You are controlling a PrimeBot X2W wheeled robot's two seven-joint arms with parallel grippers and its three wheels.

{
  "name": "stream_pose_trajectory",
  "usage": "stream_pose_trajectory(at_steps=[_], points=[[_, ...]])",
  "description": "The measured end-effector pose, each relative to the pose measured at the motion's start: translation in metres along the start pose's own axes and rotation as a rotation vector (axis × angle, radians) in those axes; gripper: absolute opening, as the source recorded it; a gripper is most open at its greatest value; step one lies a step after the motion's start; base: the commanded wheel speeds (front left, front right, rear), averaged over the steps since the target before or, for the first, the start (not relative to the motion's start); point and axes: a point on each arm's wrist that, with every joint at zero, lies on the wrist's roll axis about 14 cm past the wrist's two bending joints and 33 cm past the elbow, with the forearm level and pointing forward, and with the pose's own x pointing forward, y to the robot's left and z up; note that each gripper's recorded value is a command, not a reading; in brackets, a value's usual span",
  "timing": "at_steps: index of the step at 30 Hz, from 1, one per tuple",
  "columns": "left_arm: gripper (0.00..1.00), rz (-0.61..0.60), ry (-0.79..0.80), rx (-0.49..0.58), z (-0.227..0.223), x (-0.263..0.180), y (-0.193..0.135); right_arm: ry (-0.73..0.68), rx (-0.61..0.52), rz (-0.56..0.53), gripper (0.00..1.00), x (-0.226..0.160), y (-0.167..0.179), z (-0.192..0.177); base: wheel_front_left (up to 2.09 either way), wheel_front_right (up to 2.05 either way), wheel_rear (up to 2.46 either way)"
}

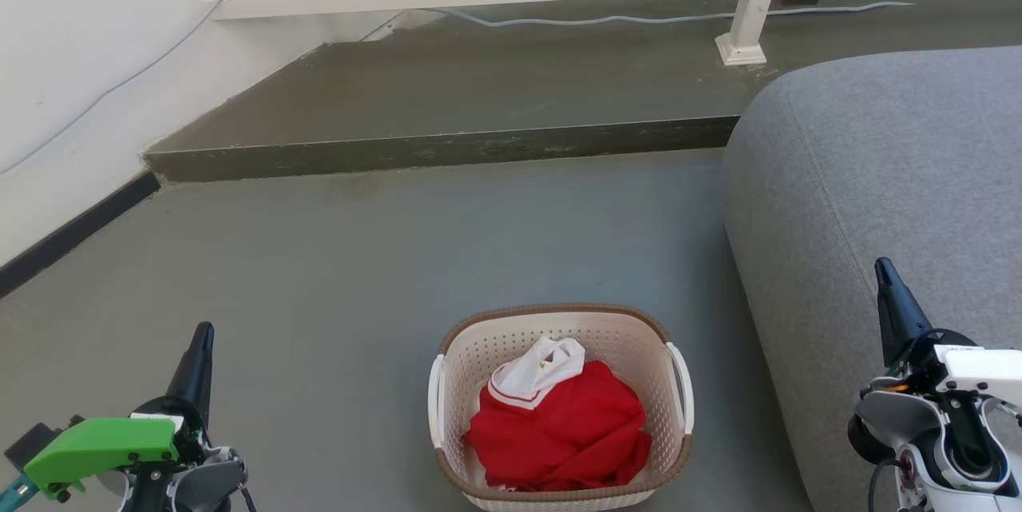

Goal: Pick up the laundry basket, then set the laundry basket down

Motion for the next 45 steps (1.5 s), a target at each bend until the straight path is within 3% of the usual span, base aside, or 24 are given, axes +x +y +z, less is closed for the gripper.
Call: stream_pose_trajectory(at_steps=[45], points=[[0.0,0.0,0.0,0.0,-0.0001,0.0,0.0,0.0,0.0,0.0,0.0,0.0,0.0,0.0,0.0,0.0,0.0]])
